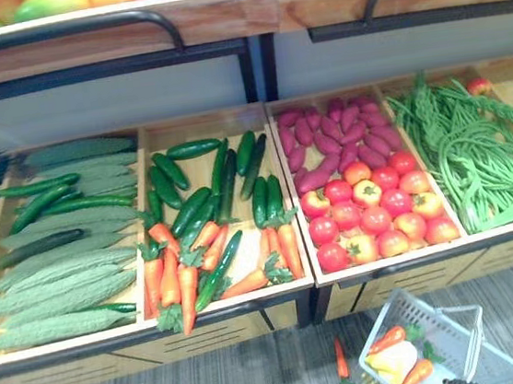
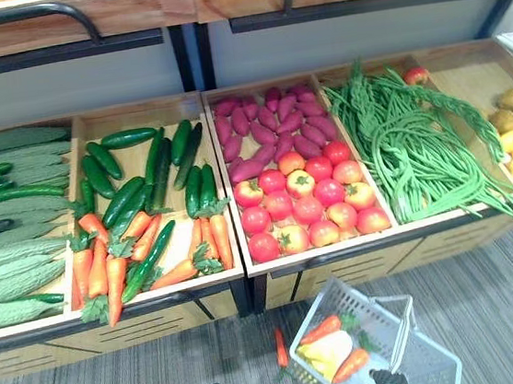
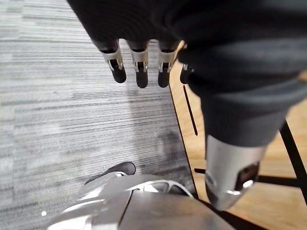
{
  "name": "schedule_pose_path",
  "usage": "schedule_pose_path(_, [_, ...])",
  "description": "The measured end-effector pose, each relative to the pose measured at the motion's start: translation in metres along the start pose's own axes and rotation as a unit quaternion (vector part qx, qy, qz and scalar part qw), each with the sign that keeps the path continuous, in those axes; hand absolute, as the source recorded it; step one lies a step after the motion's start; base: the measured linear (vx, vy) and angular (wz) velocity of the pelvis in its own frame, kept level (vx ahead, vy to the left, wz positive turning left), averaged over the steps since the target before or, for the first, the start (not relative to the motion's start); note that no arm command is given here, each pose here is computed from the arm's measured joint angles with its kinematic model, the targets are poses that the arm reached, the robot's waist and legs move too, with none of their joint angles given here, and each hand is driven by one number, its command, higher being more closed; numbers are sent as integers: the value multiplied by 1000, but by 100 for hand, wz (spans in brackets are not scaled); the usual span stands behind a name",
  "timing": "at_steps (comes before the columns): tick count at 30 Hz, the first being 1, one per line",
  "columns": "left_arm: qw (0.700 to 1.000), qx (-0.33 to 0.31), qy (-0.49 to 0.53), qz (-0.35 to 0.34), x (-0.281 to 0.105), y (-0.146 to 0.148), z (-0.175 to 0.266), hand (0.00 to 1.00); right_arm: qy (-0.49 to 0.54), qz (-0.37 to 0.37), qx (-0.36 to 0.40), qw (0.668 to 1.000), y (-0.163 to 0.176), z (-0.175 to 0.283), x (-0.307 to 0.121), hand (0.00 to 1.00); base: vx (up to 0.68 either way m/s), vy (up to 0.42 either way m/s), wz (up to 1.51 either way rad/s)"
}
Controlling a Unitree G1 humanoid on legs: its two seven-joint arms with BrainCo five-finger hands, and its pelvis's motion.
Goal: Pick vegetable in the basket
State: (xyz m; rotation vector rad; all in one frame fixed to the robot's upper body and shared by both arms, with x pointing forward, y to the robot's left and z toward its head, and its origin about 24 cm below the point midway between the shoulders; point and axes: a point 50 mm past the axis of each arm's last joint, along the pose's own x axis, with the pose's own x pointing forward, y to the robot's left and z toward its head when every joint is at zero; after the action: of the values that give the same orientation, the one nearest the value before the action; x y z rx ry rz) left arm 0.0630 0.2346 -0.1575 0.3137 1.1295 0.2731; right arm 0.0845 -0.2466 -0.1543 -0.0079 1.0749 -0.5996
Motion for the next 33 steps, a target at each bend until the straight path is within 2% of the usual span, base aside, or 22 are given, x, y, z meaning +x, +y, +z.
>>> schedule_pose_path(6, [996,53,-72,-3,7,7,34,0,-67,33,-16,997,21,30,-2,100,-98,171,-121])
schedule_pose_path(11, [996,58,-61,-6,4,12,23,0,-67,58,-48,995,33,33,-2,100,-90,54,-124])
schedule_pose_path(17, [997,50,-57,-12,4,8,22,0,-53,79,-86,992,41,32,-1,100,-110,-231,-167])
schedule_pose_path(20, [997,44,-59,-27,2,-4,23,0,-54,64,-104,991,27,37,4,100,-104,-413,-133])
schedule_pose_path(25, [996,38,-64,-54,-3,-31,28,0,-31,5,-118,993,-16,17,7,100,14,-268,-58])
schedule_pose_path(28, [997,47,-47,-32,1,-15,20,0,-55,32,-133,989,4,23,4,100,2,-368,-145])
schedule_pose_path(33, [998,42,-48,-30,-3,-25,16,0,-79,37,-153,984,7,37,6,100,5,49,-180])
